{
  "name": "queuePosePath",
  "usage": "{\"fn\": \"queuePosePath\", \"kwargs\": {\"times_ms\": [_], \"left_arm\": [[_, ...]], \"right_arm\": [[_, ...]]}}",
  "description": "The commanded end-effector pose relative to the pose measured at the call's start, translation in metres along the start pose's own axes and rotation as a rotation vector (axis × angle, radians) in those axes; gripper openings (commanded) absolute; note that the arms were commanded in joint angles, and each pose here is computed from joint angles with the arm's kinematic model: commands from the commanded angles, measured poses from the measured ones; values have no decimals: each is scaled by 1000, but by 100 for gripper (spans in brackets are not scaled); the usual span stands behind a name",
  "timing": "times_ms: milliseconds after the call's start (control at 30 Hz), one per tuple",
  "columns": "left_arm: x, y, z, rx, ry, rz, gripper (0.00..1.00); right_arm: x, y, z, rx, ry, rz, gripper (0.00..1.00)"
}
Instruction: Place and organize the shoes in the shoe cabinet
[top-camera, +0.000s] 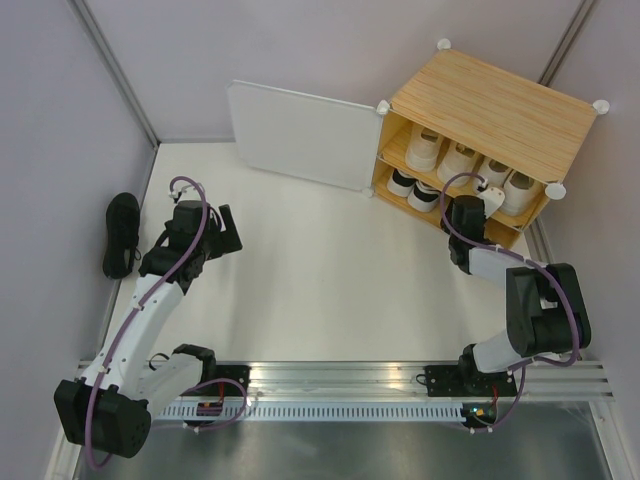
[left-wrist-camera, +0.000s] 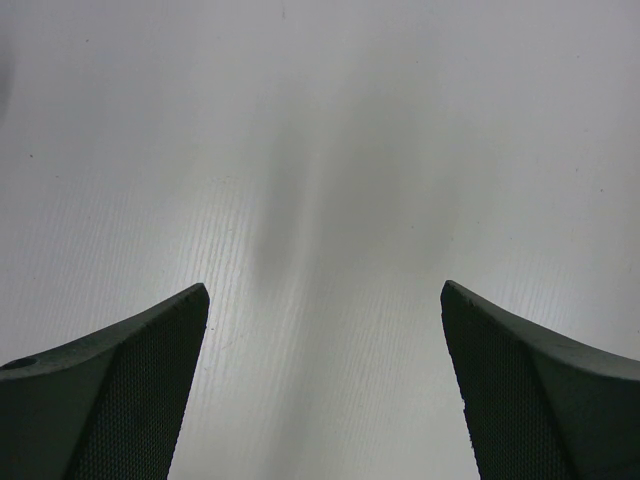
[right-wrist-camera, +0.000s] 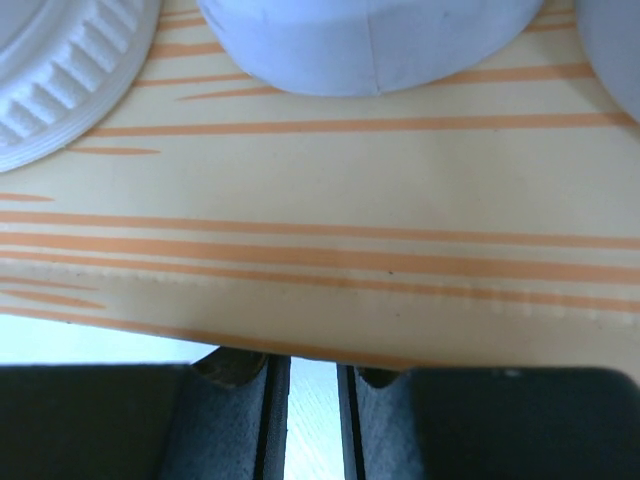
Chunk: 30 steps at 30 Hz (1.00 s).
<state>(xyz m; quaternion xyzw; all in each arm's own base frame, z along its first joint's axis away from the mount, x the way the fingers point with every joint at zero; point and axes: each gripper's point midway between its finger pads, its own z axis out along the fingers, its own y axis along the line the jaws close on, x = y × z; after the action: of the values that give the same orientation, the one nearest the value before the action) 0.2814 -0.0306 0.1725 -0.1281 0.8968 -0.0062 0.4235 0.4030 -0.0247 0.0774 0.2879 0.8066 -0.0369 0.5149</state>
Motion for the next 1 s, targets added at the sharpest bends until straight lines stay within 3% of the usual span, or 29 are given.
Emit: {"fn": "queuePosePath", "kwargs": {"times_ms": [0, 267, 500, 633, 733, 833, 967], "left_arm": [[-8, 0, -1, -1, -27, 10, 100], [-7, 0, -1, -1, -27, 10, 100], [-7, 0, -1, -1, -24, 10, 100], [-7, 0, -1, 0, -25, 10, 100], [-7, 0, -1, -1, -24, 10, 100], [-7, 0, -1, 0, -25, 10, 100], [-7, 0, -1, 3, -24, 10, 100]], "right_arm": [[-67, 11, 6, -75, -229, 76, 2], [-58, 1, 16, -26, -238, 13, 3], [-77, 1, 16, -21, -300, -12, 3], [-75, 9, 21, -49, -274, -8, 10], [-63, 7, 25, -50, -244, -2, 20], [-53, 5, 25, -52, -221, -13, 36], [-52, 4, 16, -62, -198, -34, 66]]}}
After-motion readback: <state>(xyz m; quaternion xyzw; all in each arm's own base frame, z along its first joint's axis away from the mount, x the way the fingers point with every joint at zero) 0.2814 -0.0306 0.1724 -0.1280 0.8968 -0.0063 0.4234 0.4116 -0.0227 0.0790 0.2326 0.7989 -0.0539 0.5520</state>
